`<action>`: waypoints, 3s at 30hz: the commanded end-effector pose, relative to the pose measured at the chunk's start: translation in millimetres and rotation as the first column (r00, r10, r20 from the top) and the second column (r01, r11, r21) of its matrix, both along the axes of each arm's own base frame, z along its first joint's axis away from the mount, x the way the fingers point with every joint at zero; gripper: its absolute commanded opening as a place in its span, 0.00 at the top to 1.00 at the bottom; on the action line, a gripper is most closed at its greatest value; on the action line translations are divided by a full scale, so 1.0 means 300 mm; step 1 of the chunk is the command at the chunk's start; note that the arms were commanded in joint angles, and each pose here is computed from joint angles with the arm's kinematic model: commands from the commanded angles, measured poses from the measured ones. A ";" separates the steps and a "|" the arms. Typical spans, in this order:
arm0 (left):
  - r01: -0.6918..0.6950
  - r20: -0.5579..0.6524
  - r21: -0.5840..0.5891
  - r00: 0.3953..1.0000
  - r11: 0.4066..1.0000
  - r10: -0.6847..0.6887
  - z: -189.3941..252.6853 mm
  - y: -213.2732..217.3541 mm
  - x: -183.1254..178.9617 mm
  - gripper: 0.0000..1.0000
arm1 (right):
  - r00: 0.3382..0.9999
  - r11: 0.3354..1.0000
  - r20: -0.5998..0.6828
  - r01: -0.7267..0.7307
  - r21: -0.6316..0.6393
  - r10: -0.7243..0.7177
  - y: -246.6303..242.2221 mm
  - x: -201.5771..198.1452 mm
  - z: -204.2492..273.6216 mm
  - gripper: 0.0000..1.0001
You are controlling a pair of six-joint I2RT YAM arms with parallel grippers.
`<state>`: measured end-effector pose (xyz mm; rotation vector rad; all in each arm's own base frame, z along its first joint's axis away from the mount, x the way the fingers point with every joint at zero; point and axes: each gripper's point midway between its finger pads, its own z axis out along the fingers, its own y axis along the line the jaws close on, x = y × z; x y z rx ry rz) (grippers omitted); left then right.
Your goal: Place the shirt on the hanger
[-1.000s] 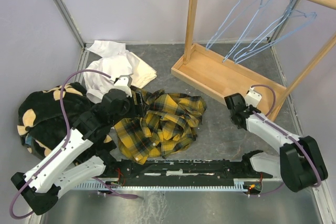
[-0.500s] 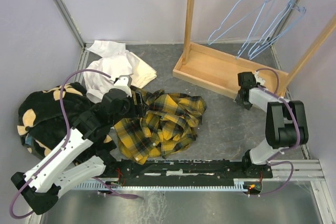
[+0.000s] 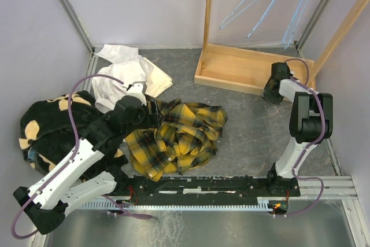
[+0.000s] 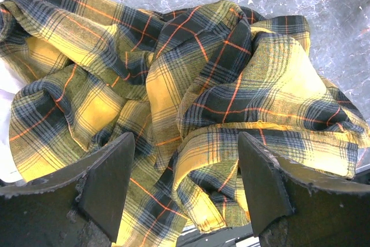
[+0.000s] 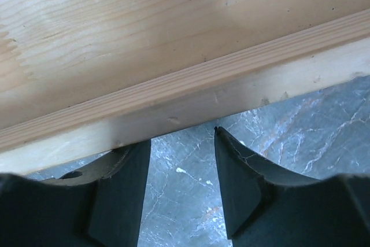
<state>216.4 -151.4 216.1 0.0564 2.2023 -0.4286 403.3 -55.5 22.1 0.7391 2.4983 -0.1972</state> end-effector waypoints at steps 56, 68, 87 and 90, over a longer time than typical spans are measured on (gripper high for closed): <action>0.172 0.166 0.101 0.968 0.980 -0.187 0.083 -0.011 0.010 0.19 | 0.159 0.309 0.478 -0.916 -0.254 0.864 1.165 -0.902 0.782 0.32; 0.083 0.127 0.054 0.988 0.995 -0.089 0.027 0.011 0.012 0.19 | 0.292 0.410 0.337 -0.837 -0.364 0.895 1.143 -0.853 0.603 0.35; 0.043 0.128 -0.053 0.991 0.998 -0.036 0.031 -0.004 0.005 0.19 | 0.431 0.554 0.367 -0.748 -0.367 0.824 1.171 -0.626 0.553 0.94; 0.124 0.144 -0.089 0.983 0.988 -0.110 0.040 -0.052 -0.007 0.19 | 0.448 0.553 0.363 -0.787 -0.273 0.817 1.187 -0.561 0.547 0.98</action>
